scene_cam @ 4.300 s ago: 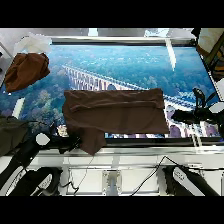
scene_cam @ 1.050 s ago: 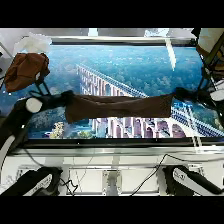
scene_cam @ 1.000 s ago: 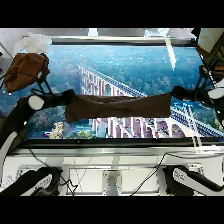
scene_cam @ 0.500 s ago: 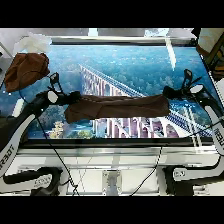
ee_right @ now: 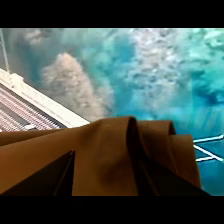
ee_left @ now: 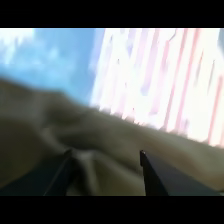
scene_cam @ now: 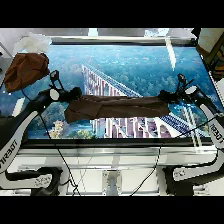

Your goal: Fold the shirts.

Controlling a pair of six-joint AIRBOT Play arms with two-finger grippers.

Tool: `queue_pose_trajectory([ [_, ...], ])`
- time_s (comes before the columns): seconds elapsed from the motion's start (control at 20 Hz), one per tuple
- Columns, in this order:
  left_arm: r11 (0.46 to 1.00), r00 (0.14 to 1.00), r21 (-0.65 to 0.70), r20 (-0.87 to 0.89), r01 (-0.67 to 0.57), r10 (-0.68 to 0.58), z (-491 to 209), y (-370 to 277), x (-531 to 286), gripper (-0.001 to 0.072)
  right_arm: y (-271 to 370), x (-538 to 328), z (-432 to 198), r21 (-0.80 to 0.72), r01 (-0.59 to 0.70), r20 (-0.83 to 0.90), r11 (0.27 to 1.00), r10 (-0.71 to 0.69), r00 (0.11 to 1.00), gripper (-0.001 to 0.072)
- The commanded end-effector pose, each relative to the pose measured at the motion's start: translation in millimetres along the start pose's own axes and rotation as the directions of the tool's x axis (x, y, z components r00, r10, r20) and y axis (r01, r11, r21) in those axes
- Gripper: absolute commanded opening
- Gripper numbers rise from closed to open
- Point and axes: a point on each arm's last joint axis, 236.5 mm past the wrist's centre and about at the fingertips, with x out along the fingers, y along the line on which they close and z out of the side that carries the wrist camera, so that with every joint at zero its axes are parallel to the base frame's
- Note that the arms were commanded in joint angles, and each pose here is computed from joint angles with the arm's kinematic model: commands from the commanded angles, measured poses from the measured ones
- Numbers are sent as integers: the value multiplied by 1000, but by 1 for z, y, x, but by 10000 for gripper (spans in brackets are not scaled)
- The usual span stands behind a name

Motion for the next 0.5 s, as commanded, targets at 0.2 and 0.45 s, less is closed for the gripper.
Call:
queue_pose_trajectory([
  [0.2,983,976,-46,136,175,-168,72,-71,-55,514,-7,-84,28,-62,21,36,998,-19,999,448],
  [0.45,961,961,10,-15,277,-276,29,-113,-55,315,-52,-90,-3,-64,118,-66,991,-122,990,506],
])
